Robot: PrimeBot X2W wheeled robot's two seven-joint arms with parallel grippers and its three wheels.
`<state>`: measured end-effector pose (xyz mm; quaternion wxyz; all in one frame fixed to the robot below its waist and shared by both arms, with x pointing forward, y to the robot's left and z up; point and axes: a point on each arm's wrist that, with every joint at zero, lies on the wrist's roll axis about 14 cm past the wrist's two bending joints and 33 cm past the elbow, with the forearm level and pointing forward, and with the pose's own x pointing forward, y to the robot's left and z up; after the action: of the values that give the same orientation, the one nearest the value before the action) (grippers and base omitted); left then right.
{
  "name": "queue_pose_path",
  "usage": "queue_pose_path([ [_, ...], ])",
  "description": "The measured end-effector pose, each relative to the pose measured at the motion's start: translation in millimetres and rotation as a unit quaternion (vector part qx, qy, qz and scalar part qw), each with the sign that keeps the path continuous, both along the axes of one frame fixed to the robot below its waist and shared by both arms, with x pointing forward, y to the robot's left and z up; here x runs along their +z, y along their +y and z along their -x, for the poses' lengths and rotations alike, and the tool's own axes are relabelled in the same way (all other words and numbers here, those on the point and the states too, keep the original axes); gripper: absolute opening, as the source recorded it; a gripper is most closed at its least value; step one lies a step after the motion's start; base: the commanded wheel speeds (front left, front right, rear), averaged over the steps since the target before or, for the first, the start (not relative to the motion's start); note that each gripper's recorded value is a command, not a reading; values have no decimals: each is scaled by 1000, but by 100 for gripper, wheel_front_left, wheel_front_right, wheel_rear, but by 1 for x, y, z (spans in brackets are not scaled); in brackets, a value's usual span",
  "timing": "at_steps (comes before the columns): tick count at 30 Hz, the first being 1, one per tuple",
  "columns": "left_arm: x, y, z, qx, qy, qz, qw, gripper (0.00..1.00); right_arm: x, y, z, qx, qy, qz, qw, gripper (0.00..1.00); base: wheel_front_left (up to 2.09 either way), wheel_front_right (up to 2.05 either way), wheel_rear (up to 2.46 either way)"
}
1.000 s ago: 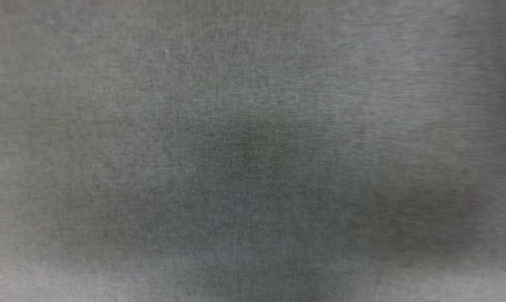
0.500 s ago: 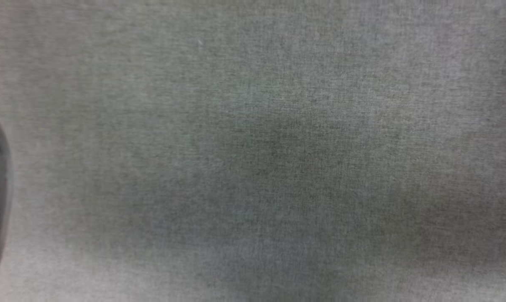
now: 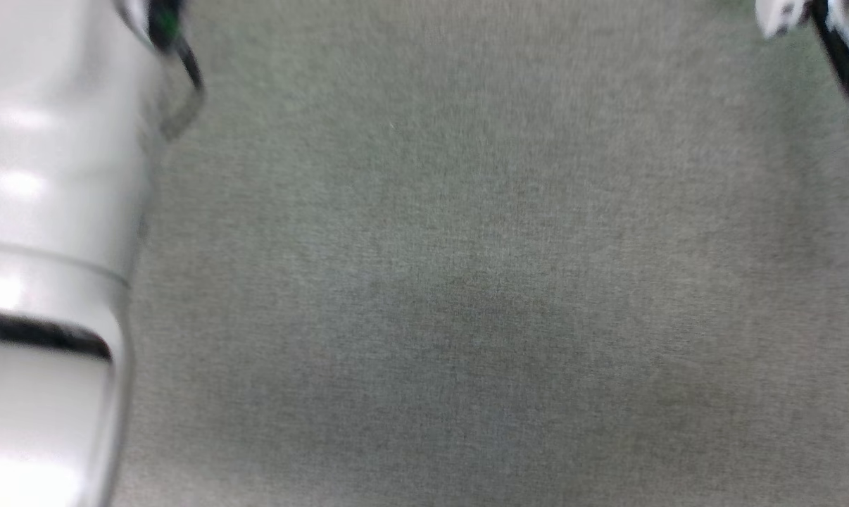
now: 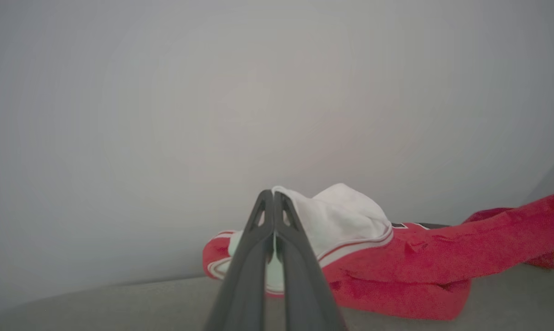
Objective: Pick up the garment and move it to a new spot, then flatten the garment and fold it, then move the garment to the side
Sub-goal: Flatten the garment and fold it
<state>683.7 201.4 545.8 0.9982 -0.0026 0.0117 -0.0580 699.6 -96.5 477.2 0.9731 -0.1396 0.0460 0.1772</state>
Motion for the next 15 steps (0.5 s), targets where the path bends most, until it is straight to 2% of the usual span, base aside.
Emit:
queue_pose_path([
  [7,-35,3,83,-23,67,15,997,0,-25,-9,68,-2,92,-8,996,0,0,0,0],
  [15,-64,15,175,-28,112,43,992,0,-37,-55,145,-7,167,-23,986,0,0,0,0],
])
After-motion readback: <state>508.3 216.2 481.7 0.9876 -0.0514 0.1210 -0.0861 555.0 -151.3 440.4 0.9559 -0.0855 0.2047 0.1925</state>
